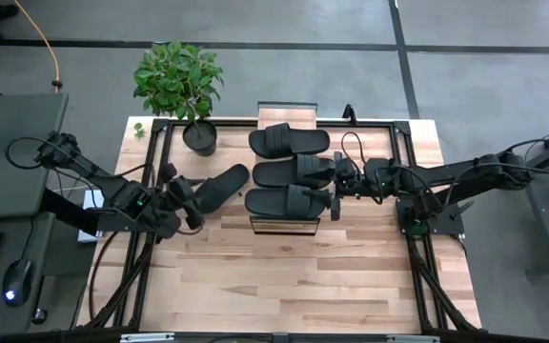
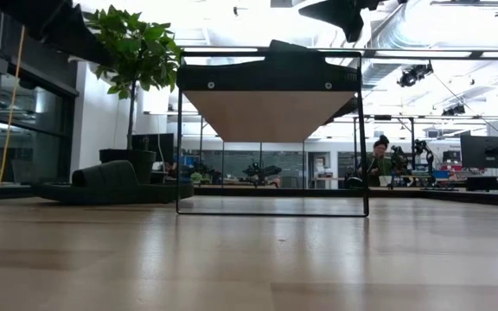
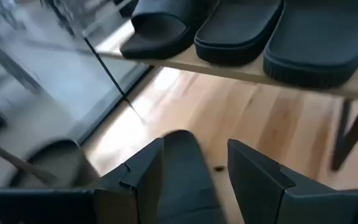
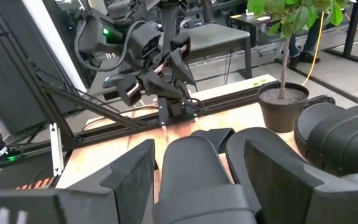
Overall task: Pick and place slides into the shelf
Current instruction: Put the black slipper on the shelf
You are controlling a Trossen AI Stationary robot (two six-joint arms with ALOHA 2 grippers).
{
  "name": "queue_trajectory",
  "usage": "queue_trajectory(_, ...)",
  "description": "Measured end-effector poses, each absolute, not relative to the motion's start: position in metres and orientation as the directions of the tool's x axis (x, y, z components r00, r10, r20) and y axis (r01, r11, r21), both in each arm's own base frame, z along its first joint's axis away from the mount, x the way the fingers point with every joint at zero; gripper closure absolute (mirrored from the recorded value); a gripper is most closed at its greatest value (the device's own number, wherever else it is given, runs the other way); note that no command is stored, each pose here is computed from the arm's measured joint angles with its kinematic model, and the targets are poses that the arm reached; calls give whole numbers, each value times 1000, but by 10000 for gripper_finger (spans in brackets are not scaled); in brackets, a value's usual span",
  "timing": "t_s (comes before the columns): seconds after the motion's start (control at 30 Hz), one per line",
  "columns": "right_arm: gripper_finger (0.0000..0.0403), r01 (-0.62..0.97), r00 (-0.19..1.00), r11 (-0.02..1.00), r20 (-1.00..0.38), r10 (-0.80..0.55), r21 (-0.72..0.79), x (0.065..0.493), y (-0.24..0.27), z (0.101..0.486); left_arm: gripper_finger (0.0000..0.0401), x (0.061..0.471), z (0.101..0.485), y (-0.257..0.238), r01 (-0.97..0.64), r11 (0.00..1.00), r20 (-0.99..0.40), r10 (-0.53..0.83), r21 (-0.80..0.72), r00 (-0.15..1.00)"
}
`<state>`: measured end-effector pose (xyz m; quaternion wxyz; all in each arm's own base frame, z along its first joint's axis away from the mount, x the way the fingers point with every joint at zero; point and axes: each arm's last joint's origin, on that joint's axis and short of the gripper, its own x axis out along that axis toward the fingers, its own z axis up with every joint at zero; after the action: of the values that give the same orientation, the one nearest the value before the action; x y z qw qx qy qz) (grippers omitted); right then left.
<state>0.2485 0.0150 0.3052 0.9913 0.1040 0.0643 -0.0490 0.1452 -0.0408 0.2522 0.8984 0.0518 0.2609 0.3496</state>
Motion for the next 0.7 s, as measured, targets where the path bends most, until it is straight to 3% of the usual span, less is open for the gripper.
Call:
queue_trajectory(0.27, 164, 95, 987, 970, -151, -61, 224, 248, 17, 304, 240, 145, 249, -42, -721, 690, -479, 611, -69, 630)
queue_trajectory(0.7, 164, 101, 983, 969, -174, -61, 227, 248, 17, 302, 240, 135, 211, -37, -805, 576, -491, 666, -141, 562)
